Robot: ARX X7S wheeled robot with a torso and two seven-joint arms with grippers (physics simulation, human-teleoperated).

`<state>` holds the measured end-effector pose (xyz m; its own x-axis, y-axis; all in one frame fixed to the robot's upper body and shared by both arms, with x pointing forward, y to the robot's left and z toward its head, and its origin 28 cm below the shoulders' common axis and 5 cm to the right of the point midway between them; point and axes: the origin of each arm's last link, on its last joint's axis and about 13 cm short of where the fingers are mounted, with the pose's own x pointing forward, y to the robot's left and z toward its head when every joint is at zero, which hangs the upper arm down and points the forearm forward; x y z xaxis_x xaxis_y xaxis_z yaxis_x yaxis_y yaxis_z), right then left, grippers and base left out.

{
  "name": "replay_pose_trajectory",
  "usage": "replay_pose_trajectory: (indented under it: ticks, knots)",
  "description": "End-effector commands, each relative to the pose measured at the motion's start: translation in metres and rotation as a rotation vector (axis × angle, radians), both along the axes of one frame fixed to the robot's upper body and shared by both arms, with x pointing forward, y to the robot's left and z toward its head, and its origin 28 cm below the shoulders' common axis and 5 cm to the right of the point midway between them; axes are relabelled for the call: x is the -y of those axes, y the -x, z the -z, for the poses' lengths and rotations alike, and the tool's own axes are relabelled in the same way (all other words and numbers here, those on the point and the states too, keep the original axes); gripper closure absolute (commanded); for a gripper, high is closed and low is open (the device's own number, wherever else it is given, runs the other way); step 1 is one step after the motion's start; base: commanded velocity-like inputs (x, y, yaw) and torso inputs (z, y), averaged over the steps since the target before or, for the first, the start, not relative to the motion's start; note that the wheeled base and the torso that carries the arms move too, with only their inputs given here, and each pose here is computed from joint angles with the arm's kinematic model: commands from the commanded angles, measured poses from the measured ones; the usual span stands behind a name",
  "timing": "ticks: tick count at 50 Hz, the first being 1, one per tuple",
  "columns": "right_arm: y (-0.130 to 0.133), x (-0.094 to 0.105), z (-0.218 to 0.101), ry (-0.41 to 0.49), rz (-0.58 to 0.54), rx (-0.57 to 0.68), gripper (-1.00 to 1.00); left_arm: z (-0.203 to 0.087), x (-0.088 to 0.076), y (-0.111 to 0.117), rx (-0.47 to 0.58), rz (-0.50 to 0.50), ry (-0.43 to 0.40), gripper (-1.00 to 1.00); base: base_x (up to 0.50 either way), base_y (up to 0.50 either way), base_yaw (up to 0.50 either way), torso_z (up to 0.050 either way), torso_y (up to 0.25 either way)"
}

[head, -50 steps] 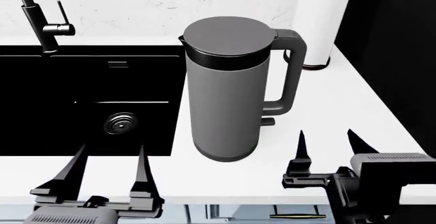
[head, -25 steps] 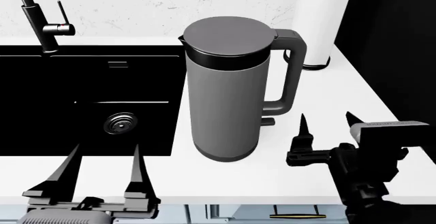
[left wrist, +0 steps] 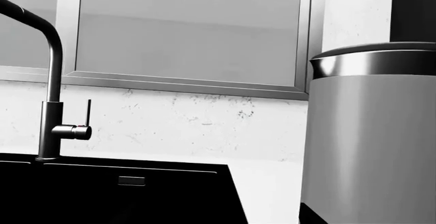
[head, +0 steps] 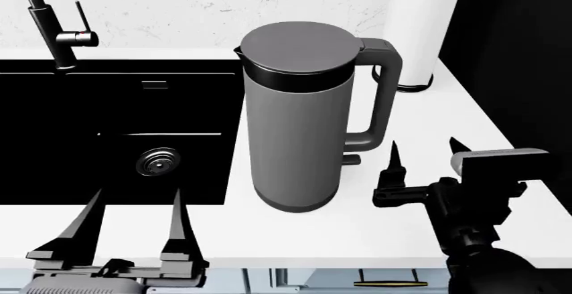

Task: Press down the lever to turn on the electric kettle.

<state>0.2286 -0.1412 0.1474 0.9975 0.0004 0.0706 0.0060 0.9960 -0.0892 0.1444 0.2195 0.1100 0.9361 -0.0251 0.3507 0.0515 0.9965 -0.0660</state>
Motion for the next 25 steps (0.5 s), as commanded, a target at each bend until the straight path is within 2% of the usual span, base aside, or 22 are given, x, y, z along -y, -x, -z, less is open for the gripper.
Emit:
replay_pose_trajectory:
  ticks: [1, 13, 25]
  knots:
    - [-0.005, 0.000, 0.003, 0.005, -0.008, -0.014, -1.00, -0.001, 0.000, 0.000, 0.001, -0.001, 0.002, -1.00, 0.00, 0.00, 0.00, 0.000, 0.000]
    - [-0.016, -0.002, 0.010, -0.042, -0.027, -0.041, -1.00, 0.000, -0.001, 0.000, 0.002, 0.001, 0.002, -1.00, 0.00, 0.00, 0.00, 0.000, 0.000]
    - [-0.017, -0.001, 0.015, -0.041, -0.024, -0.054, -1.00, 0.000, 0.000, 0.001, 0.001, 0.002, 0.000, -1.00, 0.00, 0.00, 0.00, 0.000, 0.000]
